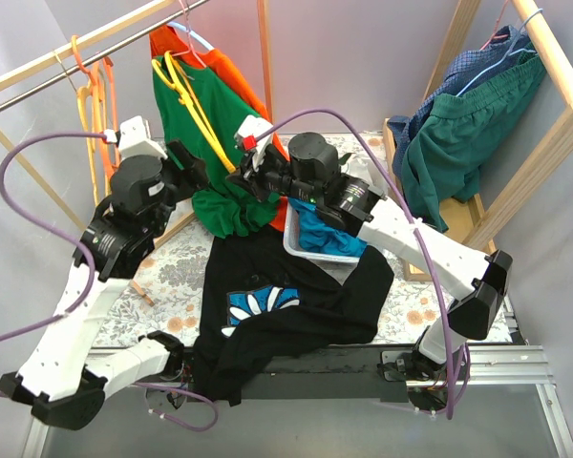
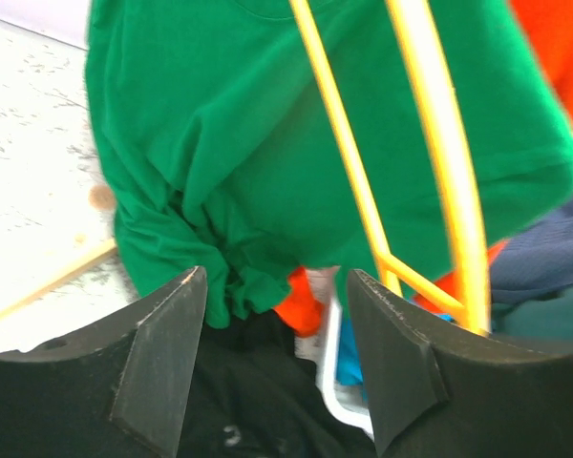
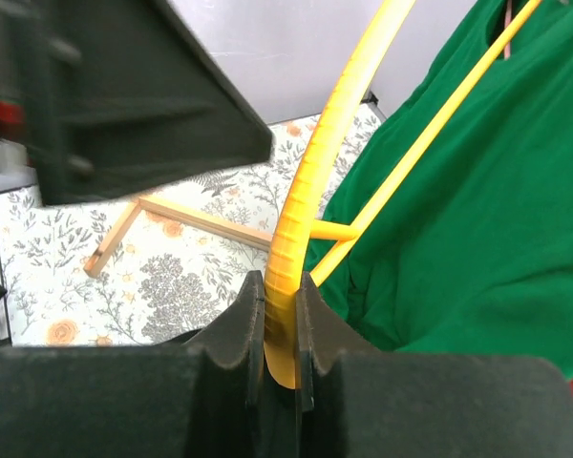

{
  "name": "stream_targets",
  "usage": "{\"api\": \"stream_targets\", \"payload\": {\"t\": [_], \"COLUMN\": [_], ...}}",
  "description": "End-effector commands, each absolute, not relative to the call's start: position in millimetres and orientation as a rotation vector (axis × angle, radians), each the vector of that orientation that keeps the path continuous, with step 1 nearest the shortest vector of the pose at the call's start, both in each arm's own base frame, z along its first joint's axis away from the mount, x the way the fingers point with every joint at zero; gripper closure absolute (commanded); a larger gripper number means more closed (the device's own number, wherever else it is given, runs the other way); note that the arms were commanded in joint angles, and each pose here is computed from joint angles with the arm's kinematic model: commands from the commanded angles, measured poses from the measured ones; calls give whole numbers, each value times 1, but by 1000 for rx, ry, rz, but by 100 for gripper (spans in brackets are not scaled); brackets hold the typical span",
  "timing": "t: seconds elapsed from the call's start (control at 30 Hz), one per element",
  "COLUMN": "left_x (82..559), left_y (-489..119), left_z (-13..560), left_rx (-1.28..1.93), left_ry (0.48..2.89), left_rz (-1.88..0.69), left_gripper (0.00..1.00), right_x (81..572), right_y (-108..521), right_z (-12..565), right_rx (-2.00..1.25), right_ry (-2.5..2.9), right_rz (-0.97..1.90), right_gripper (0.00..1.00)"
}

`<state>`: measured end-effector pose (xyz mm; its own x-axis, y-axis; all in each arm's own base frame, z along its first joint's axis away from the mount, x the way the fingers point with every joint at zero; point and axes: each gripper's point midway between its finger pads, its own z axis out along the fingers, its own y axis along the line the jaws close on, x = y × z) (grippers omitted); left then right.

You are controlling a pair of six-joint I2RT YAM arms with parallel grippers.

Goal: Remove the t-shirt from the hanger
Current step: Place the hanger at the clothesline.

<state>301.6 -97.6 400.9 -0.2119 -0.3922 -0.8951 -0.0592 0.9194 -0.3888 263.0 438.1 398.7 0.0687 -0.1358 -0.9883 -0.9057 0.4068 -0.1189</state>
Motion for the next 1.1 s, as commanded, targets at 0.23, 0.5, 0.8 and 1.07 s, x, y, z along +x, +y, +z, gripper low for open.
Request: {"api": "stream_targets", "payload": {"t": [0.23,0.5,0.8,1.07], "left_x": [283,301,284,272], "left_y": [-89,-96,-130,-134], "left_z": [404,401,386,390], "left_rx": [-420,-406,-443,-475], "left_ry": [1726,1748,1729,1690], "left_rz": [-327,-144,-184,-220], "left_gripper": [46,44,44,49], "right_x": [248,245,245,238], "right_y": [434,437,450,446], "right_z": [423,424,414,404], "right_rx": [-953,-952,-964,-974], "right_ry": [1313,1315,1335,1336], "right_rz": [818,822,817,830], "right_gripper": [99,99,99,99]}}
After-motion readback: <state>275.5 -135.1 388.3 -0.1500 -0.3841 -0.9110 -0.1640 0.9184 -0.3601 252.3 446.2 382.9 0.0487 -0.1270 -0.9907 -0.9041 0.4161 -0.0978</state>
